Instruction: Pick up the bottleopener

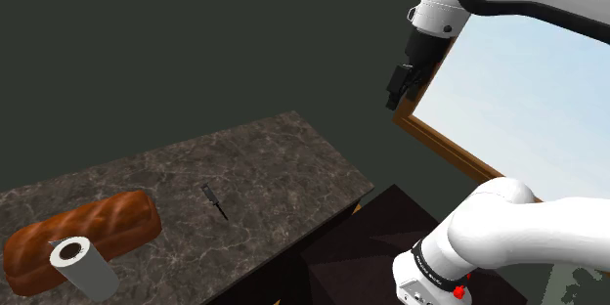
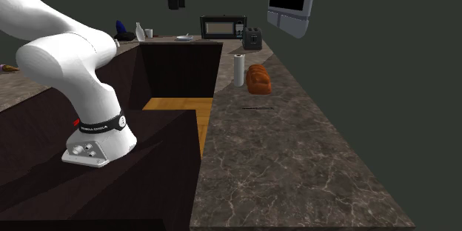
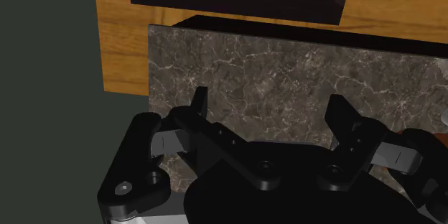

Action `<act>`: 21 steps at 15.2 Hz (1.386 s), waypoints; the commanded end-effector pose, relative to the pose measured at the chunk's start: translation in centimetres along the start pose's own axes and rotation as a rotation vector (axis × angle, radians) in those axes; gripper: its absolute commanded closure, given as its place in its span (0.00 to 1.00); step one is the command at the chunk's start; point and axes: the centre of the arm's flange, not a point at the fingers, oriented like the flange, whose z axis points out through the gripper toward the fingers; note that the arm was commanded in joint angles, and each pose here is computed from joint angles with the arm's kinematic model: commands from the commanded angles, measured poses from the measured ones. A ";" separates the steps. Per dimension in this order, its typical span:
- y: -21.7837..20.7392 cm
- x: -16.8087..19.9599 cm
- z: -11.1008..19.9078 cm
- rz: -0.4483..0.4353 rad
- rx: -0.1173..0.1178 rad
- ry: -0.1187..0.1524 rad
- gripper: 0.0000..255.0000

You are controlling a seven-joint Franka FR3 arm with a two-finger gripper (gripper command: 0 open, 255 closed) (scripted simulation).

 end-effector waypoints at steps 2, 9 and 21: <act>-0.8 0.6 0.9 0.000 -0.003 0.001 0.00; -6.0 5.1 7.2 0.000 -0.021 0.008 0.00; -14.8 12.9 18.1 -0.001 -0.052 0.019 0.00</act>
